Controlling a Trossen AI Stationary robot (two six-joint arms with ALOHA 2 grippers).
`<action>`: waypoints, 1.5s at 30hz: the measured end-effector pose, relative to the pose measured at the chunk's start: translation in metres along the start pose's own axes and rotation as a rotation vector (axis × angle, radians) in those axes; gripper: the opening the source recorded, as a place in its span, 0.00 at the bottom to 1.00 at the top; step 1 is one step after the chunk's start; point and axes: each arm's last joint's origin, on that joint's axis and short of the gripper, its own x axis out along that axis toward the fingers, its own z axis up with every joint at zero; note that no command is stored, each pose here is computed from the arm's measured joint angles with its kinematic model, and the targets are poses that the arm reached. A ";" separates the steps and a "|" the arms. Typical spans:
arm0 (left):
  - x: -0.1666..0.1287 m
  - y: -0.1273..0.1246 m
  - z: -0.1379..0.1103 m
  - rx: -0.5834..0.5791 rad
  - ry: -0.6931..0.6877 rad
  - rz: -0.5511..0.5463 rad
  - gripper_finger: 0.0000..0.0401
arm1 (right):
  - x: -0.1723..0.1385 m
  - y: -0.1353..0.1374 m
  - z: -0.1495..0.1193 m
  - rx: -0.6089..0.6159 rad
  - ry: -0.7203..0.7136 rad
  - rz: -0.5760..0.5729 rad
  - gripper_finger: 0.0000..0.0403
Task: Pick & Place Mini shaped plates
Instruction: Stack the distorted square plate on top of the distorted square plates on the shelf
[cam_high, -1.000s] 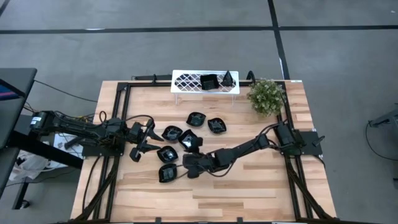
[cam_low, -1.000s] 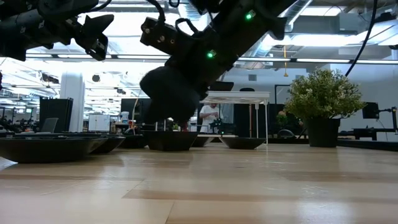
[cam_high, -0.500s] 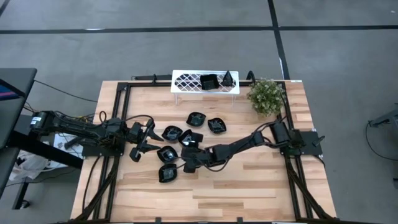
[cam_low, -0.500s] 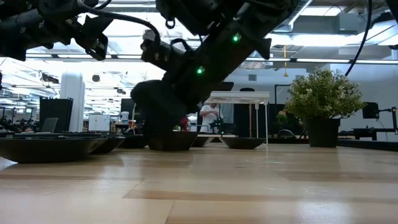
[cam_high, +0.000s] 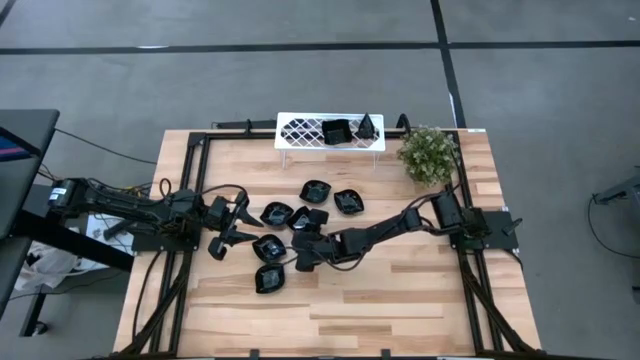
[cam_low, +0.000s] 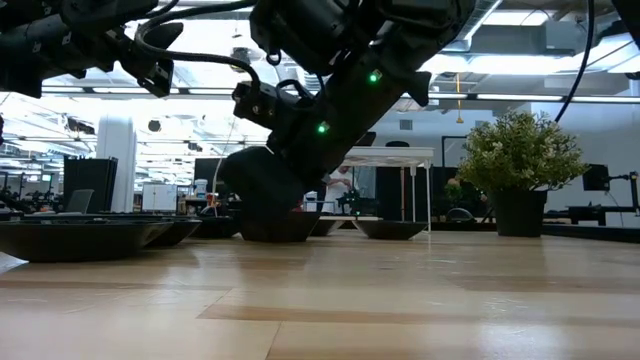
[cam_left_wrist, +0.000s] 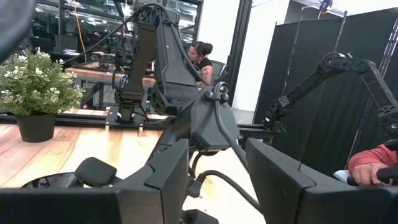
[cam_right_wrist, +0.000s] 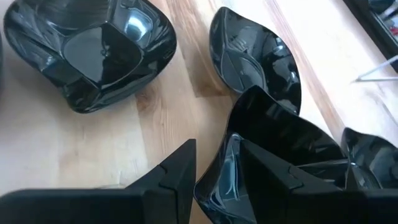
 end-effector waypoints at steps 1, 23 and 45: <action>0.000 0.000 0.000 0.000 0.000 0.000 0.41 | 0.000 0.000 0.000 0.006 0.003 -0.001 0.29; 0.000 0.000 0.000 0.000 0.000 0.000 0.41 | 0.000 0.000 0.000 0.050 0.003 0.006 0.01; 0.000 0.000 0.000 -0.007 0.000 0.000 0.41 | -0.057 -0.018 0.025 0.080 0.041 0.007 0.00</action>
